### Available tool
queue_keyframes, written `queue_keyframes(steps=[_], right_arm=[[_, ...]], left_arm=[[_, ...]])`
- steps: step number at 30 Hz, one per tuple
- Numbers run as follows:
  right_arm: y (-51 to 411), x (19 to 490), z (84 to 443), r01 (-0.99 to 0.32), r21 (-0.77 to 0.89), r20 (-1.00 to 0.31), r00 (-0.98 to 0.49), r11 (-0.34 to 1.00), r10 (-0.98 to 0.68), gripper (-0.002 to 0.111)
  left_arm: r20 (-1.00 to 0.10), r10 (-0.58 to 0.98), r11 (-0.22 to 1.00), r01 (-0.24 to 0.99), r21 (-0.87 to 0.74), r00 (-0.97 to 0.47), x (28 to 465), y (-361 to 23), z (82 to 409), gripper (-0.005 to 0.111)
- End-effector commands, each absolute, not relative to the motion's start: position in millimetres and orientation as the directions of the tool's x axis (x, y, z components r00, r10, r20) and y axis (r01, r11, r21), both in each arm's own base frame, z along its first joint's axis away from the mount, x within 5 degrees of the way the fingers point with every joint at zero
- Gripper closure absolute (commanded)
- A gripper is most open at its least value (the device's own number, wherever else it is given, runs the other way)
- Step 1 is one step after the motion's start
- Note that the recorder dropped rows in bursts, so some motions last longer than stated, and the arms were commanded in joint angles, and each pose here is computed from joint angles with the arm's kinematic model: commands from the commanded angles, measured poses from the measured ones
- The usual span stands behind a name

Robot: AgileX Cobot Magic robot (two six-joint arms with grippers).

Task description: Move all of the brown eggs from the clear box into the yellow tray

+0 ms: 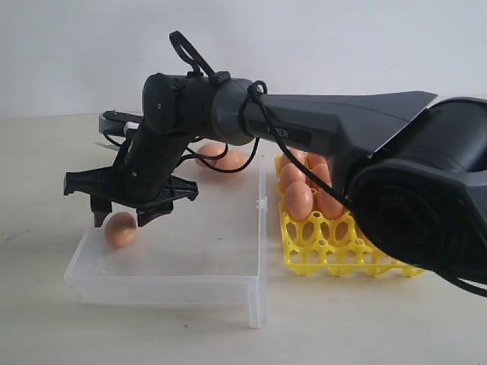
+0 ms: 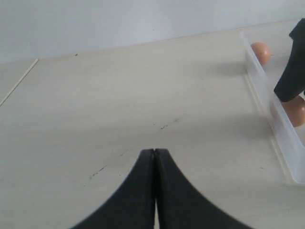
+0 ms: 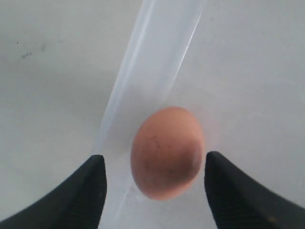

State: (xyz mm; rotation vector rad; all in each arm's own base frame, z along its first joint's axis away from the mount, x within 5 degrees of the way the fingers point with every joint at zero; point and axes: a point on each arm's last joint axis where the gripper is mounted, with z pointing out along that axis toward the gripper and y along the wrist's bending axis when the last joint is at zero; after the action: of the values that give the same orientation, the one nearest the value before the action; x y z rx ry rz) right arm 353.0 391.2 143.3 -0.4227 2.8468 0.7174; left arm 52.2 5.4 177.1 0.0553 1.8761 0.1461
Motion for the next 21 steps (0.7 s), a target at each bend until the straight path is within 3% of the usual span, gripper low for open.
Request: queue_keyframes(steps=[1, 21], right_arm=[[394.0, 351.0, 131.0, -0.314, 0.426, -0.224, -0.945, 0.848, -0.238, 0.049], [390.6, 361.7, 113.2, -0.336, 0.379, -0.281, -0.929, 0.862, -0.239, 0.049]], left_arm=[[-0.950, 0.108, 0.992, -0.031, 0.122, -0.293, 52.4, 5.0, 179.2, 0.107], [-0.950, 0.108, 0.992, -0.031, 0.122, -0.293, 52.4, 5.0, 179.2, 0.107]])
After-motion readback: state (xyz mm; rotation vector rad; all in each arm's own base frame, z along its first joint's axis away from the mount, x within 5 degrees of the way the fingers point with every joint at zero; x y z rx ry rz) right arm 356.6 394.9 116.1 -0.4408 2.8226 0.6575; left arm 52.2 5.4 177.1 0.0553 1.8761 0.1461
